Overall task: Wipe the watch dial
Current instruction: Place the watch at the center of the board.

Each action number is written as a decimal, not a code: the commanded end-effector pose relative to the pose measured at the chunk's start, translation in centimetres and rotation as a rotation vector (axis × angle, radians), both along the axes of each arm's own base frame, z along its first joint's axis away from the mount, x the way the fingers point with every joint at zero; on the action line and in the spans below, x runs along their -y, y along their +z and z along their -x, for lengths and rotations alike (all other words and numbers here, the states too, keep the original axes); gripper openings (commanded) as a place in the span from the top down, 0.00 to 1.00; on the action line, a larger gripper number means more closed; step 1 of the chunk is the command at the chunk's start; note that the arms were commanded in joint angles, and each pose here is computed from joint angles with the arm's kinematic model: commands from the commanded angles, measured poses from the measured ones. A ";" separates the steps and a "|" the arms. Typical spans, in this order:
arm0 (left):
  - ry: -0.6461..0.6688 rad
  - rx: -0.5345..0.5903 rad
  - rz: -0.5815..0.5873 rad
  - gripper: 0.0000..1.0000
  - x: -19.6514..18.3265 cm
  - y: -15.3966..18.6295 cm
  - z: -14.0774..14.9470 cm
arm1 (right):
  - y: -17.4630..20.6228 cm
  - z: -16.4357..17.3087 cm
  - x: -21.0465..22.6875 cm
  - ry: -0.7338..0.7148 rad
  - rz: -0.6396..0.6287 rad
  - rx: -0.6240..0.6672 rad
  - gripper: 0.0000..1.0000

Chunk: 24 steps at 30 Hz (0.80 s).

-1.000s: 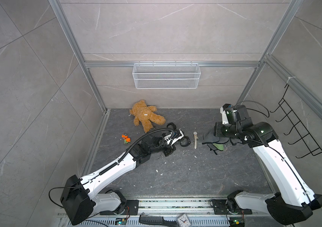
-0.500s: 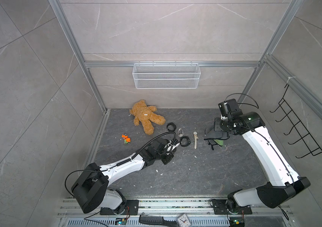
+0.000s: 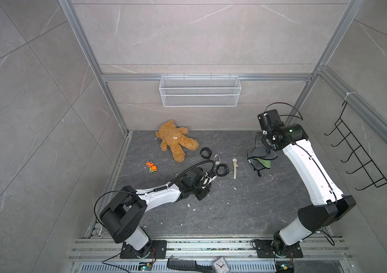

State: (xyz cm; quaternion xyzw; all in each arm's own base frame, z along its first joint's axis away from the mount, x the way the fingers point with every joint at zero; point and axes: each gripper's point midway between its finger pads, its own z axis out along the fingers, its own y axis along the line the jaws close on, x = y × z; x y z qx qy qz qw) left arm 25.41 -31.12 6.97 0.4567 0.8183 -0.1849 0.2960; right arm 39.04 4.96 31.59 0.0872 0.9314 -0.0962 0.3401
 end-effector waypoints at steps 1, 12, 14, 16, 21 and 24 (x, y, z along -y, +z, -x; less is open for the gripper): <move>-0.038 0.036 0.058 1.00 2.1 1.7 -0.9 | 1.2 -1.5 0.8 -0.017 0.023 0.036 1.00; -0.045 0.039 0.013 1.00 3.1 0.2 -2.4 | -2.0 -4.9 1.6 -0.039 0.005 -0.034 1.00; -0.046 0.034 0.008 1.00 3.3 -0.1 -2.5 | -2.9 -5.6 1.8 -0.048 -0.003 -0.046 1.00; -0.043 0.033 0.001 1.00 3.4 -0.5 -2.8 | -4.1 -6.1 2.1 -0.057 -0.009 -0.071 1.00; -0.036 0.019 -0.015 1.00 3.5 -1.4 -3.0 | -6.5 -6.8 3.0 -0.077 -0.036 -0.116 1.00; -0.026 0.015 -0.019 0.98 3.5 -1.7 -3.1 | -7.4 -7.0 3.1 -0.077 -0.048 -0.131 1.00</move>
